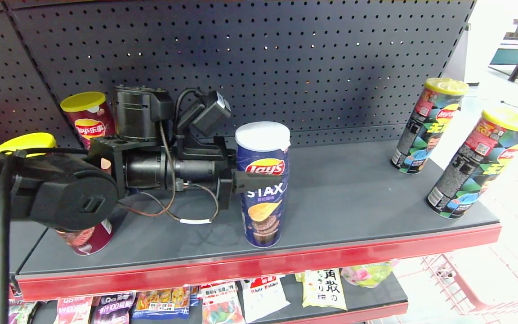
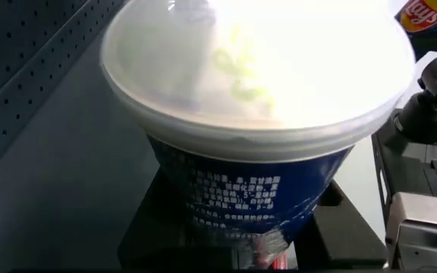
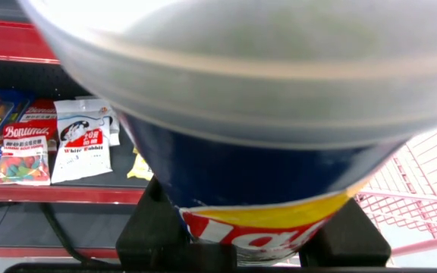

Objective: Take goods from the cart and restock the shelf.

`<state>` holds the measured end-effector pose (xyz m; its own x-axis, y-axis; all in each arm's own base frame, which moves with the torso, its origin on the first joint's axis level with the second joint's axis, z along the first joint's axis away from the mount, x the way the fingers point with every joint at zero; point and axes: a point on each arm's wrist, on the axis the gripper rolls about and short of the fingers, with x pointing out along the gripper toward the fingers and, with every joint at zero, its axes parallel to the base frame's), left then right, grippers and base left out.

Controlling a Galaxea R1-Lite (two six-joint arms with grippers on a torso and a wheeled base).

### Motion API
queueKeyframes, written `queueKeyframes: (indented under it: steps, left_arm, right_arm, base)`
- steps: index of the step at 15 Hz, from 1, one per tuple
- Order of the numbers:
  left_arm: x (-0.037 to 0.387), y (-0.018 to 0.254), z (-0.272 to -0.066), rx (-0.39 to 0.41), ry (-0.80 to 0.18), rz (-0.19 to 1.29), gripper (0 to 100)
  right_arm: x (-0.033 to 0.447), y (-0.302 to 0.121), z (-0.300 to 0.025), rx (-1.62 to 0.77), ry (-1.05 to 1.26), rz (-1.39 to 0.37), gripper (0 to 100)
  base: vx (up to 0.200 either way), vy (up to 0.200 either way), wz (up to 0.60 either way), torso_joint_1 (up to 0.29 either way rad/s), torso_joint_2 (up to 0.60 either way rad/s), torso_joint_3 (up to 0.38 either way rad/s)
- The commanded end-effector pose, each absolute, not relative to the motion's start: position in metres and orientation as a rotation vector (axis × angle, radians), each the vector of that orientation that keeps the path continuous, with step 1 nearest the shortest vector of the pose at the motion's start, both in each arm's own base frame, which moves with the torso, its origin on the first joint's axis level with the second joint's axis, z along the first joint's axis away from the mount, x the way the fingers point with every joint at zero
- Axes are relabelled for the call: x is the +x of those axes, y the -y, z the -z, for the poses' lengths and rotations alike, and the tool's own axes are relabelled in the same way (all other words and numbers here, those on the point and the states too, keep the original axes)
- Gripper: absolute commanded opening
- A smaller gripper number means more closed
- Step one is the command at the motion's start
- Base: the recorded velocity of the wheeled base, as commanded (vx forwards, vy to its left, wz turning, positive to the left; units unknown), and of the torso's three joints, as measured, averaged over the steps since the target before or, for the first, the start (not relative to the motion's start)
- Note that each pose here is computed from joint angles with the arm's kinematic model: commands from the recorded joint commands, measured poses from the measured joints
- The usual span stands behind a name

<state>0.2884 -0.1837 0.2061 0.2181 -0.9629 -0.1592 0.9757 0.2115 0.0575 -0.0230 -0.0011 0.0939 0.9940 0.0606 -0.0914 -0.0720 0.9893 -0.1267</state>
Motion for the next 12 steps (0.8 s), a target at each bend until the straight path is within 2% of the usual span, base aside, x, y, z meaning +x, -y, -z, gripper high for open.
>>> queueKeyframes:
  steps: [1,12]
  left_arm:
    - [0.286,0.183,-0.206,0.157,-0.098,1.35,0]
    - [0.272,0.18,-0.201,0.151,-0.13,1.352,0]
  right_arm:
    - [-0.023,0.001,-0.094,-0.131,-0.089,-0.067,0]
    - [-0.022,0.001,-0.092,-0.131,-0.097,-0.069,0]
  base:
    - [0.0,0.0,0.0,0.0,0.0,0.0]
    - [0.0,0.0,0.0,0.0,0.0,0.0]
